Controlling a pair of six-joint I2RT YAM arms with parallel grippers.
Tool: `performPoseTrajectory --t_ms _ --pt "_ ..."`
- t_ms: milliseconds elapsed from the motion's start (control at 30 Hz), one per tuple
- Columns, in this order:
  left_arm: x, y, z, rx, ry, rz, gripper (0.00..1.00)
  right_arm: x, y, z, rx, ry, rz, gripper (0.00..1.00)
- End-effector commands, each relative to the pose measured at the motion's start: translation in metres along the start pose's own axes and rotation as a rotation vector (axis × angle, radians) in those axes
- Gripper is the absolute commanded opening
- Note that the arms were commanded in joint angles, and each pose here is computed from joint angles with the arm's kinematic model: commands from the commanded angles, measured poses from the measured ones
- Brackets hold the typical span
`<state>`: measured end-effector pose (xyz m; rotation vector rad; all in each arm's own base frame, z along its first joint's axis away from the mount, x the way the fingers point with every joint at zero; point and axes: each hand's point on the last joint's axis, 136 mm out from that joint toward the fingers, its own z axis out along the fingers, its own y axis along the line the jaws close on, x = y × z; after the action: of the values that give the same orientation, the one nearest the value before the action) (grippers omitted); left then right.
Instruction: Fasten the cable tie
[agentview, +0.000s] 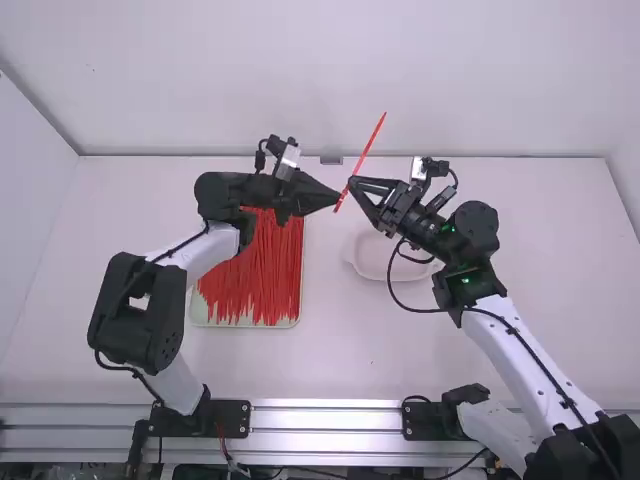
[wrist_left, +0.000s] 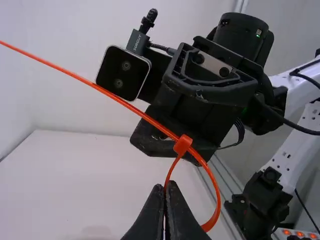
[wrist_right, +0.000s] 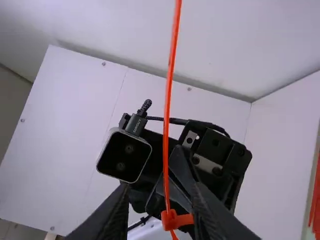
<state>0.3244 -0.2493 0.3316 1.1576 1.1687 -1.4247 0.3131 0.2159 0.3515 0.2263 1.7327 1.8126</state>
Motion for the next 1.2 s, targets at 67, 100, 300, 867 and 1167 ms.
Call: performPoseTrajectory --t_ms 67,100,300,867,1167 --pt "-0.010 -0.009 0.011 0.028 -0.008 0.032 0.02 -0.003 0.015 0.000 -0.028 -0.011 -0.032 0.36" --pt "-0.010 -0.009 0.011 0.028 -0.008 0.031 0.02 -0.003 0.015 0.000 -0.028 -0.012 -0.032 0.36" --pt "-0.009 -0.011 0.014 0.038 -0.004 0.026 0.02 -0.003 0.016 0.000 -0.030 -0.012 -0.033 0.15" --pt "-0.010 0.000 0.008 -0.005 -0.021 -0.010 0.11 0.007 0.017 0.000 -0.040 0.048 -0.038 0.00" --pt "-0.025 0.030 -0.034 -0.160 -0.085 -0.035 0.42 0.005 0.015 -0.008 -0.039 0.085 -0.067 0.00"
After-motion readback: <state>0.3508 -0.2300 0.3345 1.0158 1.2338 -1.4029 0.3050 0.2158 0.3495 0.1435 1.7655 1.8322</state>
